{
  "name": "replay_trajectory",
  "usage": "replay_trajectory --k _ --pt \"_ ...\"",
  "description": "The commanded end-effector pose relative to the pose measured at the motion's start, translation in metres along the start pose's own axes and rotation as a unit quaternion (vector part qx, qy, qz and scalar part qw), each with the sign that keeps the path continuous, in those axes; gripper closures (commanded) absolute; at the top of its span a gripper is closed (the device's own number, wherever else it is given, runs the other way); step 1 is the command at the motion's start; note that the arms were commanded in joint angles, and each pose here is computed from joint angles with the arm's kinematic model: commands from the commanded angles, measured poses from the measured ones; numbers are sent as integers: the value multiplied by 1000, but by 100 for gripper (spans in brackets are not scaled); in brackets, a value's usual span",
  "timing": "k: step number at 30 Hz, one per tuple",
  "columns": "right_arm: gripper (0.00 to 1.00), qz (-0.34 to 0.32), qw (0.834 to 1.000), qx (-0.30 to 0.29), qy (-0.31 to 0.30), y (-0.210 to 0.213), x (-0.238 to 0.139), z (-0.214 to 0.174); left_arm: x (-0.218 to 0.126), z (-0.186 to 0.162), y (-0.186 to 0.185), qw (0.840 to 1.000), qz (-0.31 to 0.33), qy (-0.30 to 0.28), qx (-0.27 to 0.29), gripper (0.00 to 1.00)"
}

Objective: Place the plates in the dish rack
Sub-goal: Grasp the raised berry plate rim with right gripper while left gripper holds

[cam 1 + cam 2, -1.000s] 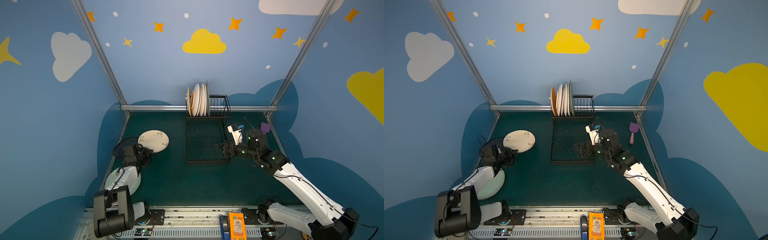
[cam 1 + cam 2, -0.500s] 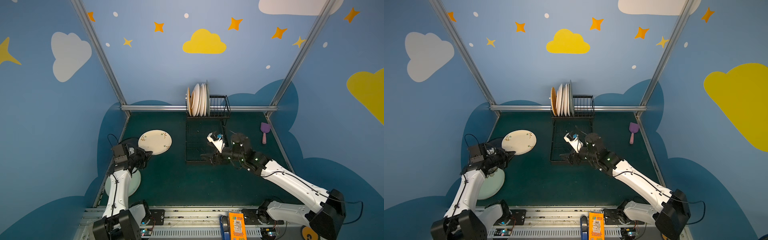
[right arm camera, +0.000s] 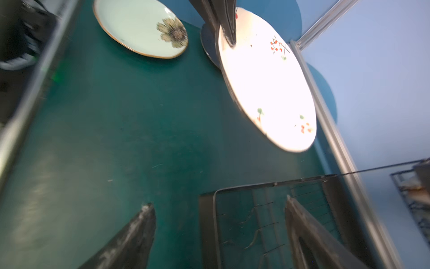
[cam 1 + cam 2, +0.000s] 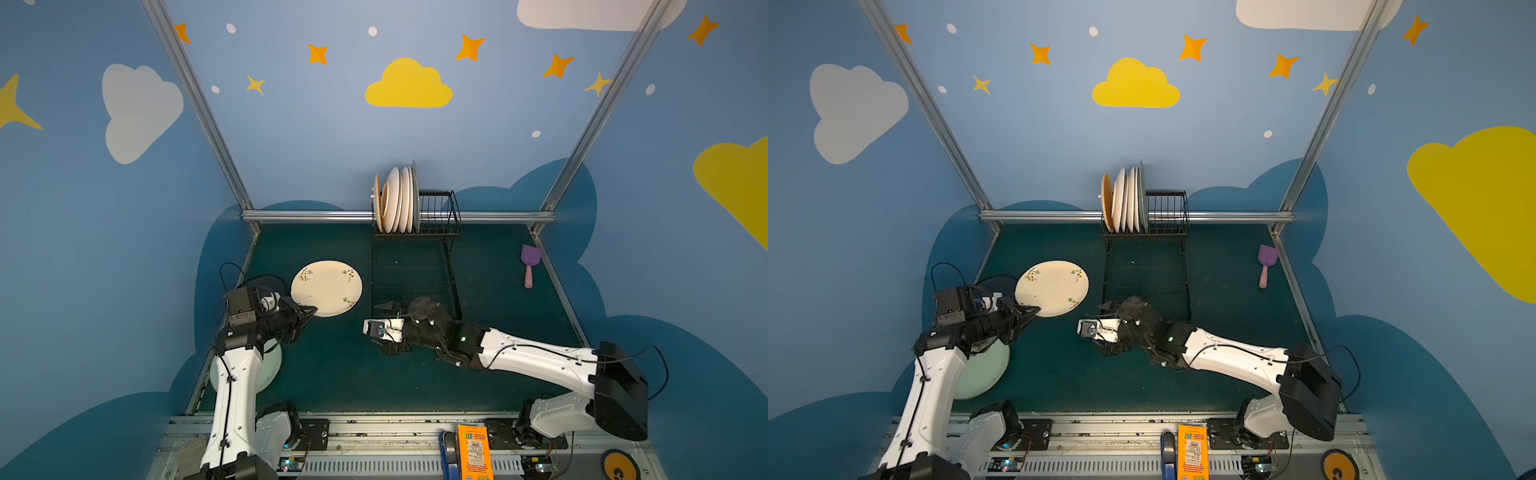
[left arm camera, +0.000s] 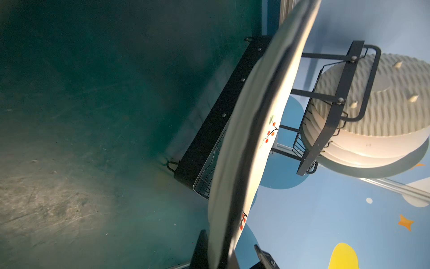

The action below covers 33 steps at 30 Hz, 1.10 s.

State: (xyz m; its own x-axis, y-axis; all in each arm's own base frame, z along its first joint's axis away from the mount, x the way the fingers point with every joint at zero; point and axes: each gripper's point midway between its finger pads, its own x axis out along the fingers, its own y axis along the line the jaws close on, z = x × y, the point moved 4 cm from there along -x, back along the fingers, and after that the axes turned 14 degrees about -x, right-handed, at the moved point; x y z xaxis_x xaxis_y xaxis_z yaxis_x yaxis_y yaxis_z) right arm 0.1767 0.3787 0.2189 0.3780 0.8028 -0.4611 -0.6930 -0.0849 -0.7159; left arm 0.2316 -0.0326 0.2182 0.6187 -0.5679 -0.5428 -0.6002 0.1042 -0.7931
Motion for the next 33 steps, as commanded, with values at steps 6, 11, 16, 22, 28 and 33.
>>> replay_trajectory --k 6,11,16,22,28,33 --pt "17 -99 985 -135 35 -26 42 36 -7 -15 -19 998 -23 16 60 96" --pt "17 -116 981 -152 29 -29 65 43 -8 -18 -20 998 -23 18 61 96" --pt "23 -134 974 -174 51 -35 87 42 -9 -20 -20 998 -22 20 60 96" --pt "29 -144 968 -189 78 -39 108 38 -9 -22 -23 998 -28 25 57 96" --pt "39 -154 964 -195 93 -42 119 37 -11 -23 -26 998 -28 24 56 96" --pt "56 -161 961 -203 102 -42 122 36 -10 -22 -25 998 -29 26 50 96"
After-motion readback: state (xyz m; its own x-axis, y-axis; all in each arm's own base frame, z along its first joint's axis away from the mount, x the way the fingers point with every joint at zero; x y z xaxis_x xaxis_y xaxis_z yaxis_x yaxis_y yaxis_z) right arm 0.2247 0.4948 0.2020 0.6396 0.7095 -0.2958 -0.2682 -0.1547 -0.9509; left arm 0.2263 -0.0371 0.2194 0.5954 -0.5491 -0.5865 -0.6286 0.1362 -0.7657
